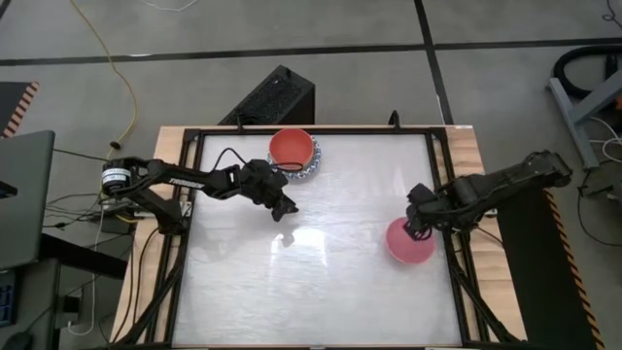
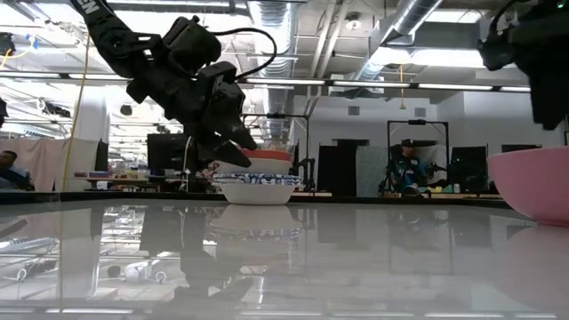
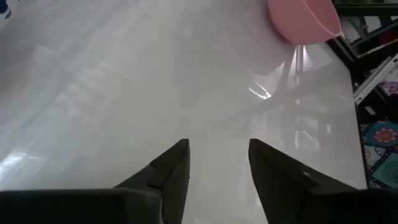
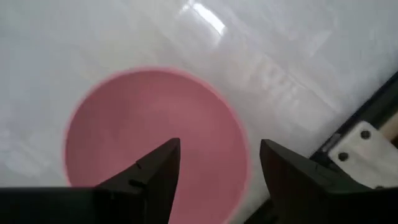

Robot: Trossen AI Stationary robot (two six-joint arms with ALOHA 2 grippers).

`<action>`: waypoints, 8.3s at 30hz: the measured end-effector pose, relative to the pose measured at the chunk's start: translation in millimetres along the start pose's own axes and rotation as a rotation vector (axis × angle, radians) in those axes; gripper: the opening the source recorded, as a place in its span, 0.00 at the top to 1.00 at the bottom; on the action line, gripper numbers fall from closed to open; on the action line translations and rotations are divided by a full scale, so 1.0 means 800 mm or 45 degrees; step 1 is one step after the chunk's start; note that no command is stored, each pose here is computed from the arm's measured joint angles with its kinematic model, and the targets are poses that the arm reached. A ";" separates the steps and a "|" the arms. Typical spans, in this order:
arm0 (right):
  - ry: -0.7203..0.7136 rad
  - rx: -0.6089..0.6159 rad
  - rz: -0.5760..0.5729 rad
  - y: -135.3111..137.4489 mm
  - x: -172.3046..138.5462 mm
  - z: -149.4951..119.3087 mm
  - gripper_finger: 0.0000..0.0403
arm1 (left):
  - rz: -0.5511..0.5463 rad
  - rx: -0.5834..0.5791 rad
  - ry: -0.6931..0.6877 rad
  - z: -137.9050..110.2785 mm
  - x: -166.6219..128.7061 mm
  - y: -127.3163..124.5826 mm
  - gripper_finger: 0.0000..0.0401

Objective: Nest bowls inside each other
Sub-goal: Stack the pink bowl on top of the orange bowl

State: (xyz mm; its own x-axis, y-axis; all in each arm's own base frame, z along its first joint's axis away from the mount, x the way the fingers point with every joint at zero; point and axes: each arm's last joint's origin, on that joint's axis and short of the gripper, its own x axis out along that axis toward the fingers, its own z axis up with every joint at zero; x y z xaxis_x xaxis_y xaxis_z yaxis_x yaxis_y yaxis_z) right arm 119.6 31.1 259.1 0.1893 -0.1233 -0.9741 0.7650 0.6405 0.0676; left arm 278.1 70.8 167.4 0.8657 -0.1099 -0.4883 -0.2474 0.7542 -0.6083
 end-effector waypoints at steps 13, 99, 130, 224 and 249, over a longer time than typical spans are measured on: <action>0.044 -0.213 -0.156 0.014 0.026 0.015 0.39 | 0.000 -0.006 0.011 -0.004 0.002 -0.005 0.61; 0.071 -1.039 0.039 0.148 0.055 0.407 0.98 | 0.285 -0.138 -0.021 -0.017 -0.152 -0.053 0.61; -0.391 0.157 0.398 0.077 0.031 0.494 0.98 | 0.565 -0.156 -0.084 -0.024 -0.162 -0.043 0.61; -0.979 0.092 0.856 0.035 0.031 0.367 0.99 | 0.549 -0.140 -0.536 0.019 -0.170 -0.041 0.61; -0.930 0.125 0.743 0.047 0.142 0.373 1.00 | 0.545 -0.154 -0.534 0.018 -0.170 -0.041 0.61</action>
State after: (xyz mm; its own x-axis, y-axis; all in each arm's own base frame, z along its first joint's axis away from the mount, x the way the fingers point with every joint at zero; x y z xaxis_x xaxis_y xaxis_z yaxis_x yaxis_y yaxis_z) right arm 353.3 -185.0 215.0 0.8733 -0.2694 -0.4059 0.4693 0.6884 0.5531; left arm 174.9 70.6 262.7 0.7700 0.4696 -0.4319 -0.6375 0.5936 -0.4912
